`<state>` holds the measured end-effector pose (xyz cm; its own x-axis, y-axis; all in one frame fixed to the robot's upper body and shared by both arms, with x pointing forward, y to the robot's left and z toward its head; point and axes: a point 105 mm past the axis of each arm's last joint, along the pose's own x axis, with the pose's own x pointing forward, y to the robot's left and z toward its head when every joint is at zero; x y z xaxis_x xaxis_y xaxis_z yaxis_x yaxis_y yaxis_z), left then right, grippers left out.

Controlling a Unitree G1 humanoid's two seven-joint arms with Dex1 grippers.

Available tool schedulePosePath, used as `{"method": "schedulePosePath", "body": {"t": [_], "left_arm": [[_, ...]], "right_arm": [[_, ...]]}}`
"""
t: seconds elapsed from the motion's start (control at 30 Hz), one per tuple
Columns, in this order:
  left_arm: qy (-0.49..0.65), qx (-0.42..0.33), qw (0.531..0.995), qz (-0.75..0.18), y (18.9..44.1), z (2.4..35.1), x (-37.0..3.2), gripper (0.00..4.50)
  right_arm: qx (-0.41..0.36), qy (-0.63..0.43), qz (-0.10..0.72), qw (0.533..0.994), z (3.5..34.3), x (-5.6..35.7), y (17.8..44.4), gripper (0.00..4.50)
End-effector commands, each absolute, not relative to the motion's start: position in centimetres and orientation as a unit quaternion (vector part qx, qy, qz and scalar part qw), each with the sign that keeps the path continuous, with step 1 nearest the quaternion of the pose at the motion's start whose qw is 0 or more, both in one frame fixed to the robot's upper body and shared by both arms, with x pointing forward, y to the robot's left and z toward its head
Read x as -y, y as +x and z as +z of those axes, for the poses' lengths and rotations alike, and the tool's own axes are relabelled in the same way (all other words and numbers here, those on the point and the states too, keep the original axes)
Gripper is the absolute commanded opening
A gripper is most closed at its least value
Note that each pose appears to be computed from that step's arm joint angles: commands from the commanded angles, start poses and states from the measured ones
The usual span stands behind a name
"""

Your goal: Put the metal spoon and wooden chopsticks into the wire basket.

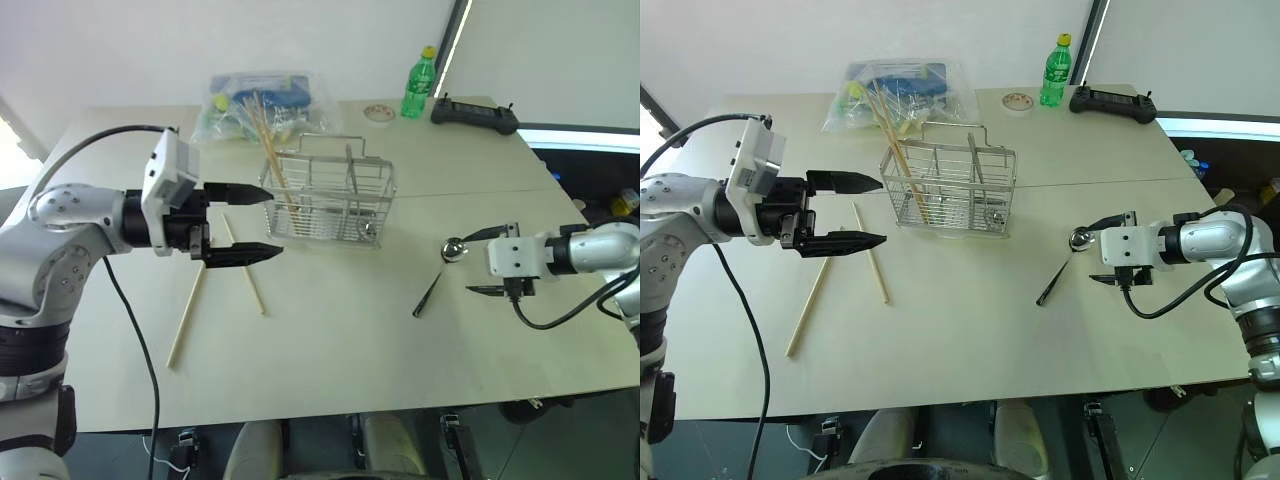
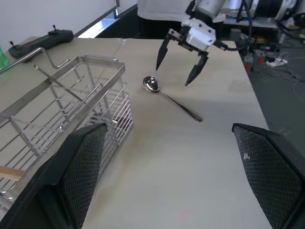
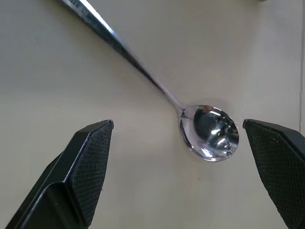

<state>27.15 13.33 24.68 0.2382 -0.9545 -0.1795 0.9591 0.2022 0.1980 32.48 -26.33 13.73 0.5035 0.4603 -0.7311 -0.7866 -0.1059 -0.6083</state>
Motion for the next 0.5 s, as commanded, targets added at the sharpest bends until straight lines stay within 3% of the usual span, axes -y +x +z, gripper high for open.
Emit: {"method": "schedulePosePath", "body": {"t": [0.03,0.2,0.5], "left_arm": [[0.149,-0.011,0.76,-0.632,26.0,24.9,-13.2,4.44],[0.152,-0.014,0.76,-0.631,25.9,24.5,-13.2,4.44],[0.138,-0.001,0.776,-0.615,26.0,25.0,-13.2,4.44]], "right_arm": [[-0.131,-0.624,0.489,0.595,14.2,26.2,33.2,4.5],[-0.11,-0.664,0.508,0.537,14.0,25.4,34.4,4.5],[-0.082,-0.716,0.585,0.372,12.5,22.8,34.8,4.5]]}}
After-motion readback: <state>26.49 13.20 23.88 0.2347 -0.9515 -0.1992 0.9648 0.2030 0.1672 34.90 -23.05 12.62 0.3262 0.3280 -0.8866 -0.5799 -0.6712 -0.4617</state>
